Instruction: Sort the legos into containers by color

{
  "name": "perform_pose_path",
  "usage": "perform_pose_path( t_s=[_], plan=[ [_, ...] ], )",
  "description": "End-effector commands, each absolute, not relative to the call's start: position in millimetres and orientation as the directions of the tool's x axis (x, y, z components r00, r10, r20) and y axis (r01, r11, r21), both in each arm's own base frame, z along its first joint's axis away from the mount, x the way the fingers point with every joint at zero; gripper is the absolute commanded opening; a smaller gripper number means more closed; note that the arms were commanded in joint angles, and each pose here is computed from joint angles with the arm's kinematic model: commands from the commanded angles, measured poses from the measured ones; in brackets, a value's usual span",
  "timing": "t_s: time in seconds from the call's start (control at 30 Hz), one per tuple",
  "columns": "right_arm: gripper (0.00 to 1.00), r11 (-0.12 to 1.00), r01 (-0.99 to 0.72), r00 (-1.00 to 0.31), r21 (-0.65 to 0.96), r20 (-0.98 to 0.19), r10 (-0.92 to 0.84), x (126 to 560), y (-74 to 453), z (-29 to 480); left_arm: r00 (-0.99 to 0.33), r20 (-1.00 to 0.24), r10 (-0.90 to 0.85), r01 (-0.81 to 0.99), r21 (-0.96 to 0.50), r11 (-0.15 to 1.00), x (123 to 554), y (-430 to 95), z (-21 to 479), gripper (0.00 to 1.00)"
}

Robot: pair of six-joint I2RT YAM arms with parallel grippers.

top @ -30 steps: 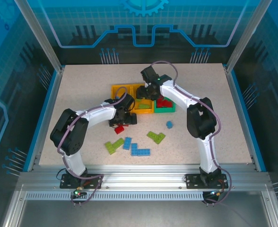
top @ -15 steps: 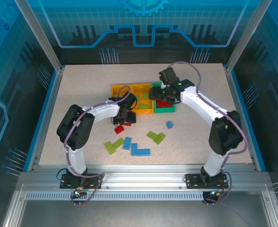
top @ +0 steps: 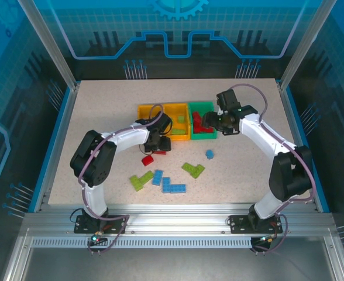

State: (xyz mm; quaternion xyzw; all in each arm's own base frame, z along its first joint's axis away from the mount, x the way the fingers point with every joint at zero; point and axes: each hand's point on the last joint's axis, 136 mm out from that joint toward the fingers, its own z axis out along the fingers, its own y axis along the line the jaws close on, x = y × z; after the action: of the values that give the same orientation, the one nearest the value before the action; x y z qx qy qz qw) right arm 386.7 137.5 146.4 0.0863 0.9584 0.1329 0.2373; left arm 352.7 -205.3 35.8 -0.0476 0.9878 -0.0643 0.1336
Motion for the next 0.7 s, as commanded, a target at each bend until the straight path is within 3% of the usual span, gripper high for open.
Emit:
perform_pose_path(
  t_s=[0.0, 0.37, 0.67],
  plan=[
    [0.77, 0.947, 0.110, -0.855, 0.302, -0.457, 0.245, 384, 123, 155, -0.938, -0.328, -0.111, -0.029, -0.246, 0.969, 364, -238, 87, 0.52],
    [0.77, 0.944, 0.150, -0.867, 0.293, -0.420, 0.268, 351, 98, 130, -0.903, -0.420, -0.095, 0.107, -0.432, 0.896, 425, -330, 148, 0.54],
    [0.74, 0.970, 0.039, -0.941, 0.240, -0.318, 0.117, 307, 119, 83, -0.906, -0.414, -0.089, 0.140, -0.491, 0.860, 479, -374, 143, 0.55]
  ],
)
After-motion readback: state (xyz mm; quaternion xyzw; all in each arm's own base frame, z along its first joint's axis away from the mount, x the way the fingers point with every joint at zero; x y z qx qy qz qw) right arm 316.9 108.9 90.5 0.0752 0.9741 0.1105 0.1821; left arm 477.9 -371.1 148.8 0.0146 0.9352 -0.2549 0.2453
